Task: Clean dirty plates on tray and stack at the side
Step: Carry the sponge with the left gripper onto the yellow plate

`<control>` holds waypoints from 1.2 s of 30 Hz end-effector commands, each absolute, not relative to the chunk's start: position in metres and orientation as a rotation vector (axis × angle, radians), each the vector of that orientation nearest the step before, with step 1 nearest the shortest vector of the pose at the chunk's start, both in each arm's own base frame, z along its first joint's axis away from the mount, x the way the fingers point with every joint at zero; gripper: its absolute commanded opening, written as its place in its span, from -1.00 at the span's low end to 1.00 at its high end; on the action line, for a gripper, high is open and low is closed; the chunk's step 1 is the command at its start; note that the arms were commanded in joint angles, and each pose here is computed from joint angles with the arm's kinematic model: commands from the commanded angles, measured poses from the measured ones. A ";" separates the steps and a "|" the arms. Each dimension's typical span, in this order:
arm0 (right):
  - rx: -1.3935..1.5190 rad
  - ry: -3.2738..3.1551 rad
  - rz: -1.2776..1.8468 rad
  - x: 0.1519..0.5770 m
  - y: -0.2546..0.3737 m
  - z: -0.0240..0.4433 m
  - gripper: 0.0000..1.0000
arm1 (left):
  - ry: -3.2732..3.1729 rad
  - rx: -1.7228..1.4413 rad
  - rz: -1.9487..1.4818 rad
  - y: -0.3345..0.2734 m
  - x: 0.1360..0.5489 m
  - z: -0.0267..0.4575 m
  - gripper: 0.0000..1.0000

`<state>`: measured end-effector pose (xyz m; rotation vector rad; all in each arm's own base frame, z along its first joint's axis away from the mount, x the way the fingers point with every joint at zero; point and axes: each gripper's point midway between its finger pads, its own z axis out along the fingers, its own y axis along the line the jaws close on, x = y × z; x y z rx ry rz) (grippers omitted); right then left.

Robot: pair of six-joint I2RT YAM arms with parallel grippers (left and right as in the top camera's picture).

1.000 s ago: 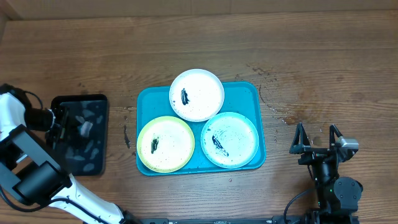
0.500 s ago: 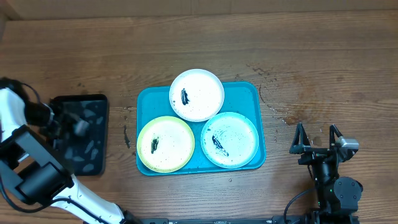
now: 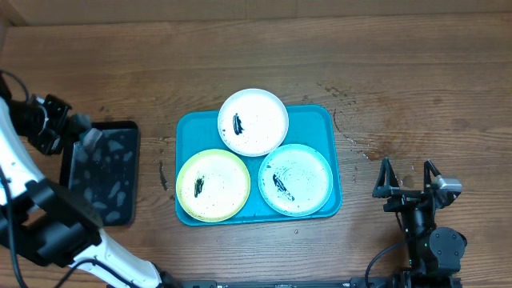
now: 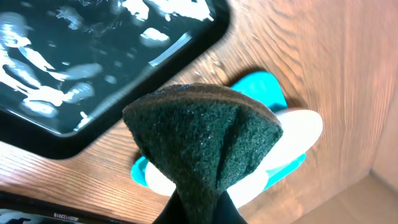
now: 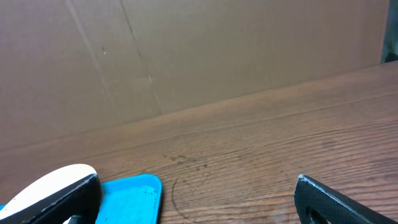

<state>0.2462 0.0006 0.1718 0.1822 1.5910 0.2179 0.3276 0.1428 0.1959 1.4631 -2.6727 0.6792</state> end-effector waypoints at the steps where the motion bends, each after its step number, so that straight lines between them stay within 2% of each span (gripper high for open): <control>1: 0.190 1.589 0.198 0.247 -0.003 0.169 1.00 | -2.870 1.322 0.706 0.109 0.326 0.240 -0.91; 7: 0.190 1.589 0.198 0.247 -0.003 0.169 1.00 | -2.965 1.034 0.561 0.043 0.299 0.240 -0.92; 12: 0.190 1.589 0.198 0.247 -0.003 0.169 1.00 | -2.857 0.717 0.460 -0.024 0.269 0.189 -0.91; 14: 0.190 1.589 0.198 0.247 -0.003 0.169 1.00 | -2.864 0.589 0.473 -0.056 0.271 0.154 -0.92; 19: 0.190 1.589 0.198 0.247 -0.003 0.169 1.00 | -2.925 0.336 0.527 -0.113 0.270 0.102 -0.92; 23: 0.190 1.589 0.198 0.247 -0.003 0.169 1.00 | -3.025 0.188 0.475 -0.138 0.272 0.073 -0.92; 28: 0.190 1.589 0.198 0.247 -0.003 0.169 1.00 | -3.086 0.244 0.211 -0.124 0.266 0.053 -0.90; 33: 0.190 1.589 0.198 0.247 -0.003 0.169 1.00 | -3.053 0.246 0.162 -0.116 0.251 0.038 -0.73; 34: 0.190 1.589 0.198 0.247 -0.003 0.169 1.00 | -3.048 0.246 0.158 -0.115 0.249 0.036 -0.60; 35: 0.190 1.589 0.198 0.247 -0.003 0.169 1.00 | -3.044 0.246 0.157 -0.115 0.247 0.034 -0.30; 36: 0.190 1.589 0.198 0.247 -0.003 0.169 1.00 | -3.042 0.245 0.154 -0.114 0.246 0.033 0.15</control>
